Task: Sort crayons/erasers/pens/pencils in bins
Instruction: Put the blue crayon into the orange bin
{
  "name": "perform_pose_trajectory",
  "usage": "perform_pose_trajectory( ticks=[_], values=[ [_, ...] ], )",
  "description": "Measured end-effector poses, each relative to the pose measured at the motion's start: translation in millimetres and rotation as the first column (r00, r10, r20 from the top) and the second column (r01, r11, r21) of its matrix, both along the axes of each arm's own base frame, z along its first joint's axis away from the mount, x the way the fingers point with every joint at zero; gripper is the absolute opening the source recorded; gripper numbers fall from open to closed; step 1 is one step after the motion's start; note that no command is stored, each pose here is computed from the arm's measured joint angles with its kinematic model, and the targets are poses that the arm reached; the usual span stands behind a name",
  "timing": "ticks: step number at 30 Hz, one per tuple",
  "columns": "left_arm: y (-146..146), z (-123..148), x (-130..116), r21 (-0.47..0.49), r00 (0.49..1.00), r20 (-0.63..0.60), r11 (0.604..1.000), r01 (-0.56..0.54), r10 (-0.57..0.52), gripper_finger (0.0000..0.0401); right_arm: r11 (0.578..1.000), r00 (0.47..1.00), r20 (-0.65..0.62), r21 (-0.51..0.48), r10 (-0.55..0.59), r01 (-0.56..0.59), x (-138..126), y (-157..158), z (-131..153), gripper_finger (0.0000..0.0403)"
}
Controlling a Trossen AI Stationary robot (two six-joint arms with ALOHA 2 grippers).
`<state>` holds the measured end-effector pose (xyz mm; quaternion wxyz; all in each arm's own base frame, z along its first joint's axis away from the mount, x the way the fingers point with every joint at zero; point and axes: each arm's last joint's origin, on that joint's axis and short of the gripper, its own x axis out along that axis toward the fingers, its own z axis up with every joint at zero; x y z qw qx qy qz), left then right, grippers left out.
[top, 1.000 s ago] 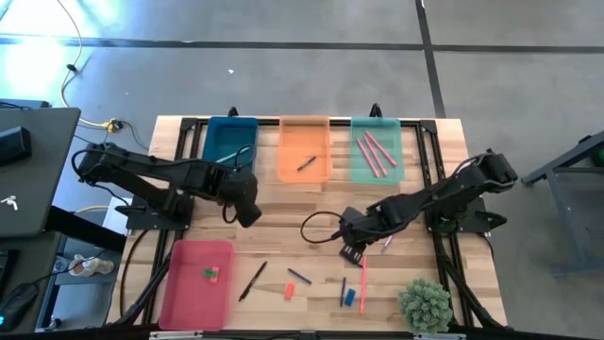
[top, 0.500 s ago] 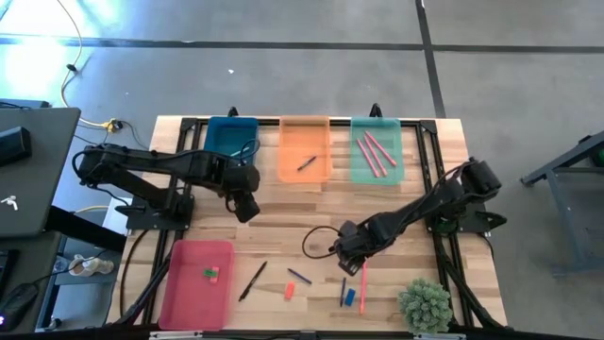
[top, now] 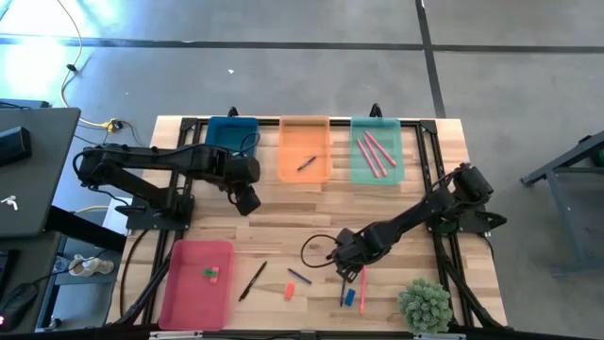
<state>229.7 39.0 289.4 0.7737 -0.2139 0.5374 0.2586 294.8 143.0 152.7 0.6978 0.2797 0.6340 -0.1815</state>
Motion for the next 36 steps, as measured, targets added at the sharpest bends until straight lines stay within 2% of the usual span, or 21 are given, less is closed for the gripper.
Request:
perform_pose_trajectory(
  ticks=[8,14,22,26,32,36],
  values=[
    [5.7,0.0,-1.0,0.013,1.000,-0.007,1.000,0.018,-0.018,0.0161,1.000,1.000,-0.027,-0.015,0.003,-0.004,1.3,5.7,-13.5,0.0128],
    [12.0,-0.1,-2.3,0.018,0.999,-0.014,0.999,0.035,-0.035,0.0161,0.993,0.988,-0.102,-0.053,-0.112,0.107,-1.1,4.9,-24.2,0.0128],
    [17.0,-0.2,-3.4,0.029,0.998,-0.023,0.998,0.061,-0.060,0.0161,0.978,0.972,-0.125,-0.086,-0.201,0.191,-1.2,-3.3,-24.8,0.0126],
    [17.1,-0.2,-3.4,0.033,0.997,-0.027,0.997,0.075,-0.074,0.0161,0.976,0.970,-0.132,-0.093,-0.206,0.195,-1.5,-4.9,-25.1,0.0100],
    [17.1,-0.2,-3.5,0.033,0.997,-0.028,0.996,0.078,-0.077,0.0161,0.967,0.959,-0.140,-0.099,-0.246,0.234,-2.5,-5.6,-25.5,0.0036],
    [16.3,-0.3,-3.5,0.013,0.992,-0.026,0.993,0.121,-0.121,0.0161,0.967,0.959,-0.137,-0.096,-0.249,0.238,-2.2,-5.5,-25.2,0.0008]
  ],
)
